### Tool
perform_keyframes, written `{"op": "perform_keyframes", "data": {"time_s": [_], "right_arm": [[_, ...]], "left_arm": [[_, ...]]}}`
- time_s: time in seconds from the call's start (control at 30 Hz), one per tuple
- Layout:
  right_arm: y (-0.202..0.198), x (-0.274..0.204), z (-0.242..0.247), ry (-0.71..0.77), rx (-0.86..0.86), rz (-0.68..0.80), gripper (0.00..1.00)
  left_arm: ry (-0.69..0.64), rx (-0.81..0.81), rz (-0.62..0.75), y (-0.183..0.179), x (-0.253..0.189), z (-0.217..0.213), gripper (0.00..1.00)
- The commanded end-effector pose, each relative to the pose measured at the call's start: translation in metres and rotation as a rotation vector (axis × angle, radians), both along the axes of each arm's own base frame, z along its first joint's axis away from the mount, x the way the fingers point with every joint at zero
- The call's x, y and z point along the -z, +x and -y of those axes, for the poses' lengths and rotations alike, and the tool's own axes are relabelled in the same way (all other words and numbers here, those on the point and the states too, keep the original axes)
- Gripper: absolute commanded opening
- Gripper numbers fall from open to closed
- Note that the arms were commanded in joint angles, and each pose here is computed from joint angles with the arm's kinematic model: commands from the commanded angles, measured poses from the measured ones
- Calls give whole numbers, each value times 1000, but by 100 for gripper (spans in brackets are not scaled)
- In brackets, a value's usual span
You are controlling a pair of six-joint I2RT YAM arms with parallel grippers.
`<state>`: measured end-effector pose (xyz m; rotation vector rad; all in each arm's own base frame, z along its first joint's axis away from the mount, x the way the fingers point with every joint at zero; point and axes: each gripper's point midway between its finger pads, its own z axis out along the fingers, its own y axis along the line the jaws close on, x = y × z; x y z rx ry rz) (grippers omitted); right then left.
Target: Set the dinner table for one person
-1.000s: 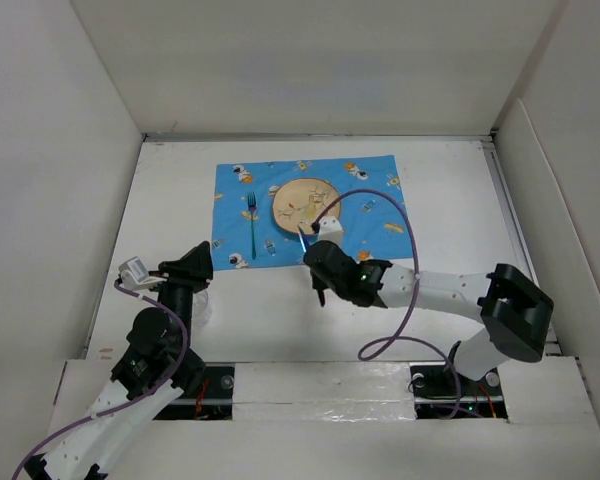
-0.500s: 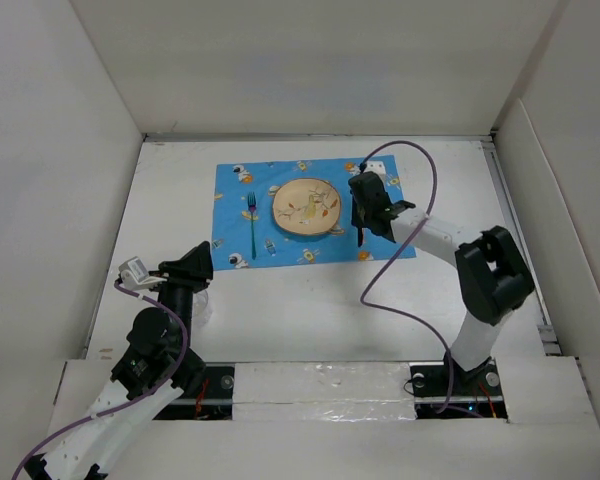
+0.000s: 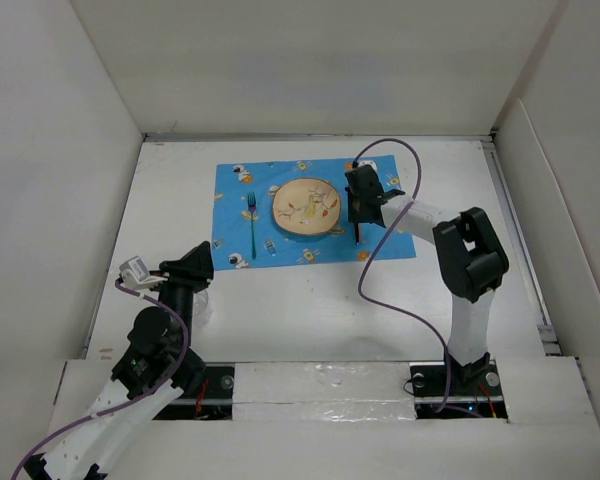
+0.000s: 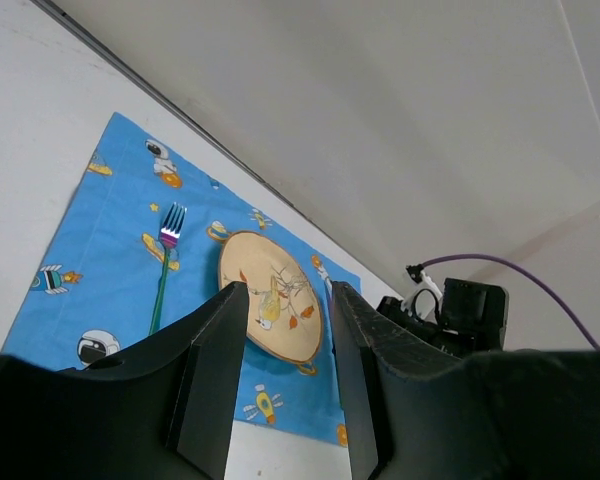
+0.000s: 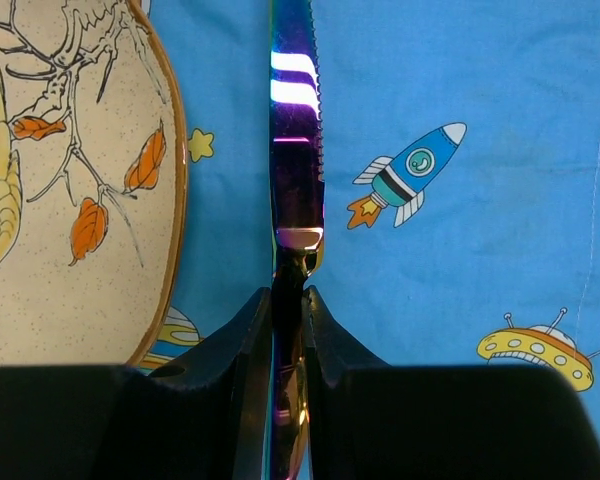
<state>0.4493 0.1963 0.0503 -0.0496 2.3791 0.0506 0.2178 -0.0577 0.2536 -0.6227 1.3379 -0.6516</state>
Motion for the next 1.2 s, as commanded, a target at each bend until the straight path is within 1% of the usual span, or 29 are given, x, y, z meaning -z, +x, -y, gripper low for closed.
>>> {"op": "perform_keyframes", "data": {"time_s": [0.0,0.1,0.2,0.23,0.27,0.3,0.37,0.4,0.47,0.5,0.53,0.6,0.63,0.7,0.73,0.77,0.8,0.83,0.87,0.9,0.93,0.97,1.0,1.07,1.1,1.13,1.17], "right_arm": [[14,-15,-5,19,-11,34,0],[15,-8,1,14,11,18,0],[16,-5,-1,14,10,5,5],[16,-7,0,10,18,6,10],[16,-9,2,9,23,13,18],[15,-8,2,8,23,11,18],[17,-22,0,29,24,40,34],[16,-27,0,34,22,44,34],[15,-41,0,48,21,68,37],[12,-48,-4,56,6,82,41],[9,-68,-8,75,-5,116,43],[4,-91,-13,93,-27,155,44],[-3,-118,-21,120,-52,206,45],[-14,-142,-37,171,-104,251,44],[-26,-149,-53,198,-156,260,41],[-37,-168,-66,245,-208,293,36],[-45,-183,-89,324,-281,327,27],[-57,-184,-104,354,-327,327,21],[-78,-189,-132,388,-401,320,12],[-89,-188,-151,414,-445,308,1],[-99,-188,-167,421,-479,299,0],[-120,-196,-196,444,-546,298,0],[-128,-185,-213,440,-575,276,0],[-144,-190,-243,468,-630,277,0],[-163,-185,-263,485,-683,251,0],[-169,-170,-278,476,-705,218,2],[-178,-168,-288,475,-725,208,8]], "left_arm": [[-7,-11,10,1,-4,-1,36],[-9,-7,17,1,-5,0,36],[-7,-10,10,1,-4,0,37],[-5,-5,10,1,-5,0,37],[-4,-7,11,2,-4,0,39],[-4,-10,10,2,-4,0,40],[-3,-8,8,2,-4,0,41],[-2,-8,6,2,-3,0,41],[-5,-11,16,2,-5,0,44],[1,-14,10,3,-2,0,46],[0,-18,6,3,-2,0,46],[1,-12,7,4,-4,1,47],[-4,-10,12,4,-5,2,48],[-42,20,40,2,-22,6,52],[-58,37,50,1,-30,8,54],[-78,82,72,-2,-40,16,54],[-128,114,106,-6,-57,19,56],[-140,149,127,-7,-66,25,58],[-147,214,159,-12,-79,35,60],[-184,237,209,-19,-105,34,62],[-185,252,210,-20,-114,37,62],[-180,272,219,-23,-124,38,62],[-200,270,268,-32,-152,30,63],[-158,241,279,-38,-171,20,64],[-177,231,329,-52,-203,6,64],[-169,227,344,-59,-212,0,65],[-149,214,359,-65,-220,-7,65]]}}
